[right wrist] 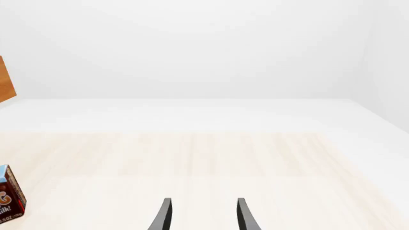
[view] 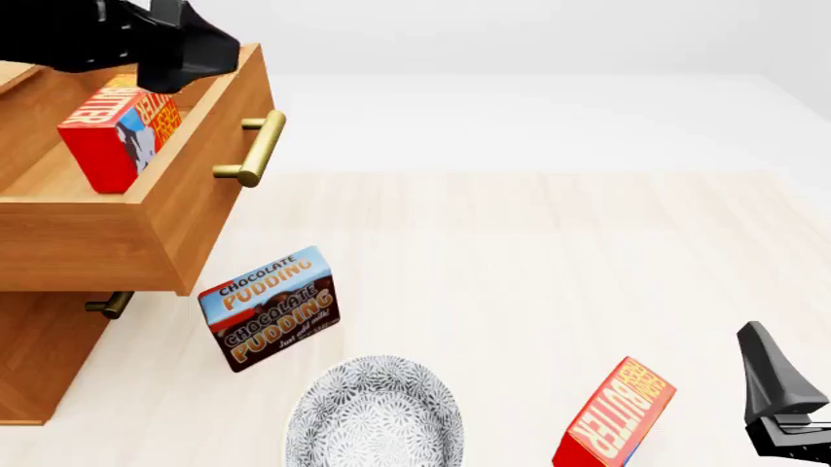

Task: Put the butter at the front in the top drawer of the cabinet and close it.

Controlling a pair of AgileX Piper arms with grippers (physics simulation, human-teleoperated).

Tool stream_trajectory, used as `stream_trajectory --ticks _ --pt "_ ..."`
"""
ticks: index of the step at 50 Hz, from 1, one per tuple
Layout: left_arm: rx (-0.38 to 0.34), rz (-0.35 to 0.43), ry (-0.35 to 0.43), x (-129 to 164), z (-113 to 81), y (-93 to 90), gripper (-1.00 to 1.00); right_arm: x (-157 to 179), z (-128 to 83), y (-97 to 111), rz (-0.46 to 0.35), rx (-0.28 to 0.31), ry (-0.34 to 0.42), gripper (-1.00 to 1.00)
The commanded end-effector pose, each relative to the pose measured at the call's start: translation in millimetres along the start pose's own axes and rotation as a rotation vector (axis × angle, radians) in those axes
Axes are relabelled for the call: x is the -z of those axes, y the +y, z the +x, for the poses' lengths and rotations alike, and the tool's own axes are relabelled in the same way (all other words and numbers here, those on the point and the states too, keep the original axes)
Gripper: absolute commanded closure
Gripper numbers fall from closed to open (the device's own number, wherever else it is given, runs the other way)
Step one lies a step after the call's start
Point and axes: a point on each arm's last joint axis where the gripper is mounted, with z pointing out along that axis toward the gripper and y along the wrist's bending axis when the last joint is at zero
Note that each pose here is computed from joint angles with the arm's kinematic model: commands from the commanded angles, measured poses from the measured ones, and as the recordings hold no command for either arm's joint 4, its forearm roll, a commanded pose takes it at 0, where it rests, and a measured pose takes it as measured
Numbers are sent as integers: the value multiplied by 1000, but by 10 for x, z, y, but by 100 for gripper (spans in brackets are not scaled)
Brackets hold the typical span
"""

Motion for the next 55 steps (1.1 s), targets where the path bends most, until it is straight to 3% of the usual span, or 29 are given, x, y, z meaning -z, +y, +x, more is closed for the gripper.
stream_trajectory --ticks 1,13,26,32,37,43,55 --pt "-18 88 1 -345 -67 -246 -100 -1 2 0 0 0 0 -100" --pt "-11 167 3 -741 -131 -541 -100 -1 2 0 0 0 0 -100" --pt "37 219 22 -1331 -64 -855 -100 -1 1 0 0 1 0 -100" --pt "55 243 15 -1472 -27 -984 -100 -1 1 0 0 0 0 -100" --pt "79 236 8 -1578 13 -978 -100 -1 2 0 0 0 0 -100" --pt "109 244 31 -1837 193 -1077 -100 -1 2 0 0 0 0 -100" --pt "147 213 47 -2075 385 -994 -100 -1 2 0 0 0 0 -100"
